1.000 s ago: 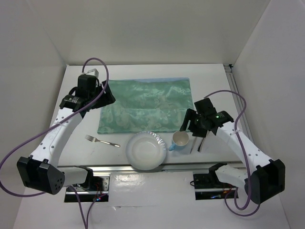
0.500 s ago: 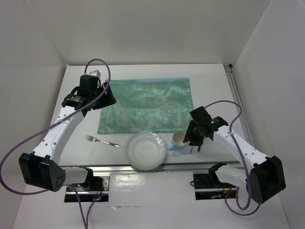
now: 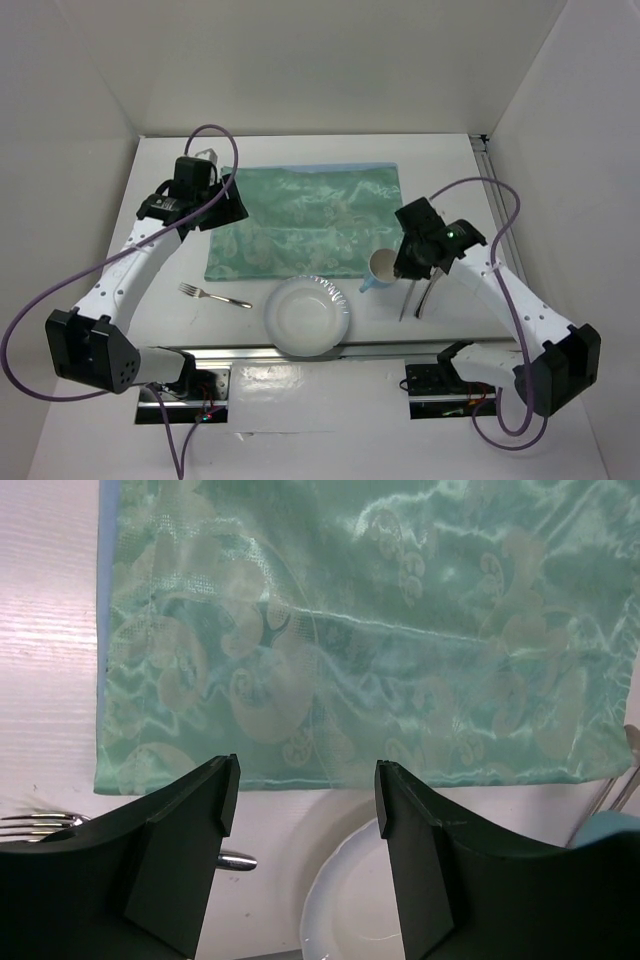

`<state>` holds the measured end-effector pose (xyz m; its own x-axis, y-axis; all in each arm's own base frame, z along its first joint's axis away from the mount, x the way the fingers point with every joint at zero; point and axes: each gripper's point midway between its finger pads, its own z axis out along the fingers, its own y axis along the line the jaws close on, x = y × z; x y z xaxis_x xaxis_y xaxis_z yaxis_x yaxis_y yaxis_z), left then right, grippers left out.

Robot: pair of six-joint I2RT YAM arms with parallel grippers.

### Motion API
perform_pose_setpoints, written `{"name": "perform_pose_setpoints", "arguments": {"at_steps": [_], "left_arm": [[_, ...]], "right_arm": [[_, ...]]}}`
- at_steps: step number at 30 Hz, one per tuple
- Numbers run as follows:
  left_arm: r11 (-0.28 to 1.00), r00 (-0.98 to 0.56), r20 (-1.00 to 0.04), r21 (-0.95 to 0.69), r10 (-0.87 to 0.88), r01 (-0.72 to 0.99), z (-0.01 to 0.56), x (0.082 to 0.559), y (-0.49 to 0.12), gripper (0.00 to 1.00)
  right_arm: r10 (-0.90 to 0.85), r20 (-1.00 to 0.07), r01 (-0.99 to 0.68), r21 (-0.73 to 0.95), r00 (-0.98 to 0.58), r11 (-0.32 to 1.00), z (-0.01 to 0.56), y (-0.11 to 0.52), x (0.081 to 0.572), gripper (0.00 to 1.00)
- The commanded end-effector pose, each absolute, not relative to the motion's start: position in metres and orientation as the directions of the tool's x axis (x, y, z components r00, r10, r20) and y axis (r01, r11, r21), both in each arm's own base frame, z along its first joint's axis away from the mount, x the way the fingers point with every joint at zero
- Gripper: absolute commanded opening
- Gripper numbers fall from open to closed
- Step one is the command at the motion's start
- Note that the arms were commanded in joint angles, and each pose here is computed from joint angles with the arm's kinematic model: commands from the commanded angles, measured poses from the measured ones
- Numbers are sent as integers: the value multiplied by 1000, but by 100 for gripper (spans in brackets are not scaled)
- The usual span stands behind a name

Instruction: Set the dinner table for one person

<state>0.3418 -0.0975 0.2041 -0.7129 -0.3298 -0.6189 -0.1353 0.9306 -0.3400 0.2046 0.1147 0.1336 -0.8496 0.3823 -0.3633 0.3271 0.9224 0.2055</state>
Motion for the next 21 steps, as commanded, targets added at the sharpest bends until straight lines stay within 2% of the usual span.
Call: {"name": "perform_pose_setpoints", "arguments": {"at_steps": [1, 4, 5, 7, 12, 13, 14, 21], "left_arm": [[929, -621, -707, -356, -339, -101, 240, 353, -95, 73], [932, -620, -708, -344, -339, -116, 240, 355, -92, 73], [933, -634, -697, -337, -335, -123, 238, 357, -93, 73], [933, -645, -687, -338, -333, -121, 236, 357, -94, 73], [924, -672, -656, -363, -344, -119, 228, 355, -101, 74], [926, -682, -650, -360, -336, -114, 223, 353, -104, 74], [926, -682, -650, -360, -336, -114, 223, 353, -104, 74], [935, -729, -606, -327, -319, -138, 197, 352, -105, 74]], "right_arm": [[328, -540, 251, 212, -775, 944, 201, 120, 254, 0], [274, -575, 249, 125, -771, 960, 207, 113, 299, 0], [241, -606, 217, 115, -758, 969, 215, 118, 331, 0], [272, -656, 235, 146, -704, 961, 237, 110, 375, 0], [281, -667, 230, 166, -690, 959, 222, 105, 475, 0], [296, -691, 217, 202, -660, 955, 238, 109, 492, 0], [291, -669, 223, 187, -684, 957, 215, 107, 510, 0], [311, -658, 234, 204, -686, 950, 184, 102, 569, 0]]}}
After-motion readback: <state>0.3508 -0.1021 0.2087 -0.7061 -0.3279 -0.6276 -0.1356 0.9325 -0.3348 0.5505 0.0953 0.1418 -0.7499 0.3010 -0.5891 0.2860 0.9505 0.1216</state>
